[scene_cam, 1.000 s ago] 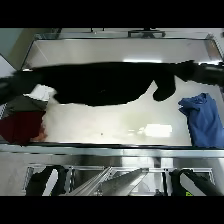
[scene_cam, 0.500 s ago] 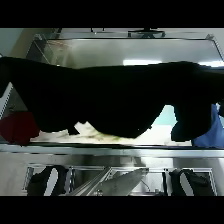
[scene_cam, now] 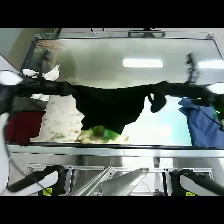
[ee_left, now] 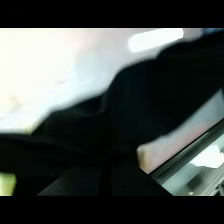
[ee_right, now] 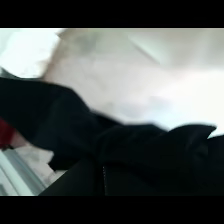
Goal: Fold the shirts.
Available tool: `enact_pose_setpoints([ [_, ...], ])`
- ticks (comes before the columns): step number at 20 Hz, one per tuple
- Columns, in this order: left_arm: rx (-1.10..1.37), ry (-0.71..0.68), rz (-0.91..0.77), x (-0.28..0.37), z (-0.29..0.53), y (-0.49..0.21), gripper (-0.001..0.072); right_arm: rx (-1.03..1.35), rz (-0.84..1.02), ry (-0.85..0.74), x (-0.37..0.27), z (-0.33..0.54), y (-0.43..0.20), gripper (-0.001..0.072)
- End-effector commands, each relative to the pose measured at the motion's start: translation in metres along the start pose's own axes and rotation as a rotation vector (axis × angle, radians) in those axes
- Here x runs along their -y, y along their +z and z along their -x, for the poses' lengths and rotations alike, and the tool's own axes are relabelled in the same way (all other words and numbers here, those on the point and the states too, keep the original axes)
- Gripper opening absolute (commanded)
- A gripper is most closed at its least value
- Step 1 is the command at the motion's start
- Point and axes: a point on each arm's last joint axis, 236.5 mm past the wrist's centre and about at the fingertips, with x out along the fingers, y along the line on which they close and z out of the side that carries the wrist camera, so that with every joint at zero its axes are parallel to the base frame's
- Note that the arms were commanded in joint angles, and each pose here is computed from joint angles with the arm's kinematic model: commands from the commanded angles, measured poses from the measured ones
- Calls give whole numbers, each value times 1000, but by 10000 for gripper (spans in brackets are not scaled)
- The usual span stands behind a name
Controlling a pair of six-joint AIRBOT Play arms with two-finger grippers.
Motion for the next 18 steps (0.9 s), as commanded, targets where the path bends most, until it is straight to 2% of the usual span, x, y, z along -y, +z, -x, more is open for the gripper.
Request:
enact_pose_setpoints([
  [1, -161, 14, 101, -78, -74, -28, 208, -45, -150, -65, 92, -72, -29, 53],
  [2, -169, 12, 125, -94, -80, -22, 497, -29, -189, -54, 103, -79, -23, 253],
  [3, -180, 2, 145, -105, -80, -15, 717, -13, -206, -35, 106, -81, -13, 418],
  [7, -259, -66, 207, -112, -52, -9, 713, 39, -159, 49, 79, -39, 30, 419],
  [9, -293, -85, 234, -106, -44, -21, 712, -17, -166, 58, 65, -16, 23, 417],
  [14, -363, -53, 279, -101, -60, -85, 711, -345, -234, -132, 74, -8, -93, 418],
  [18, -340, -49, 308, -97, -93, -105, 697, -368, -334, -213, 94, -31, -150, 418],
])
